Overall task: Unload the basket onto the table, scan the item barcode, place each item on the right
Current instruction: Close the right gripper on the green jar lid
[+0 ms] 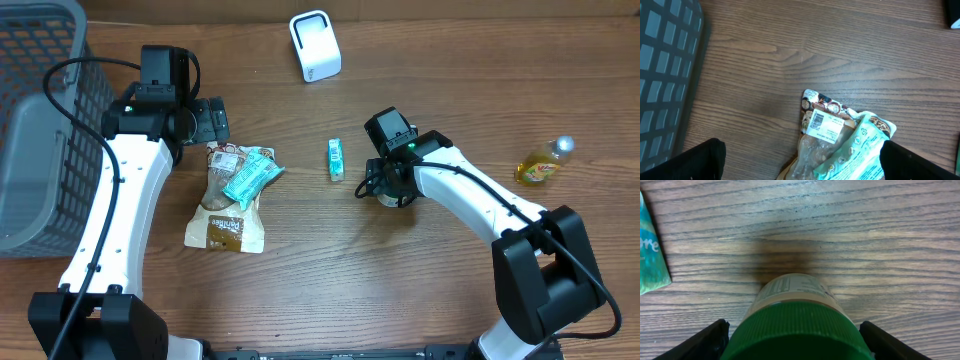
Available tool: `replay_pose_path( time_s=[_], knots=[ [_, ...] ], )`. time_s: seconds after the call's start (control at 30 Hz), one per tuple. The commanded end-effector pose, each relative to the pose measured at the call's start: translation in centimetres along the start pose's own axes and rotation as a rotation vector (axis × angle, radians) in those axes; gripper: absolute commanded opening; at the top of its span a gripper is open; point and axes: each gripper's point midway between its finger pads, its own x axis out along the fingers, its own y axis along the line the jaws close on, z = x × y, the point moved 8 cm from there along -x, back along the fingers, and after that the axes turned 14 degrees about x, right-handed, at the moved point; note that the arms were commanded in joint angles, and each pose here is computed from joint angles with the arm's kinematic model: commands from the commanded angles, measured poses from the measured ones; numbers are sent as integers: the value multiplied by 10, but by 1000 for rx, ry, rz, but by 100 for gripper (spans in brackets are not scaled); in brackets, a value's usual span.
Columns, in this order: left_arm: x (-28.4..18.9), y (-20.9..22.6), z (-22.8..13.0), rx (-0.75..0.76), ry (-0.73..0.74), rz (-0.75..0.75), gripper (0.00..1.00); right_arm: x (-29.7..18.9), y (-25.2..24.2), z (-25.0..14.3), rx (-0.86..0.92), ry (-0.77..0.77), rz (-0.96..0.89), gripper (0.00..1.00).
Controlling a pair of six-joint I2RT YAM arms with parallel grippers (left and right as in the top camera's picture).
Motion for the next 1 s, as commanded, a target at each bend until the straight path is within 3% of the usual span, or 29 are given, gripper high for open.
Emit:
replay_pose_path(
  time_s=[0.0,0.53,0.77,0.97],
  knots=[
    [-4,4,3,4,-16,17,100,3,-2,-1,5,5,-5,79],
    [-4,4,3,4,-16,17,100,10,0,1,11,-27,22,79],
    [-4,4,3,4,-16,17,100,10,-2,-1,9,-16,12,70],
    [-4,4,3,4,-16,17,100,10,-2,-1,9,-15,12,71]
  ],
)
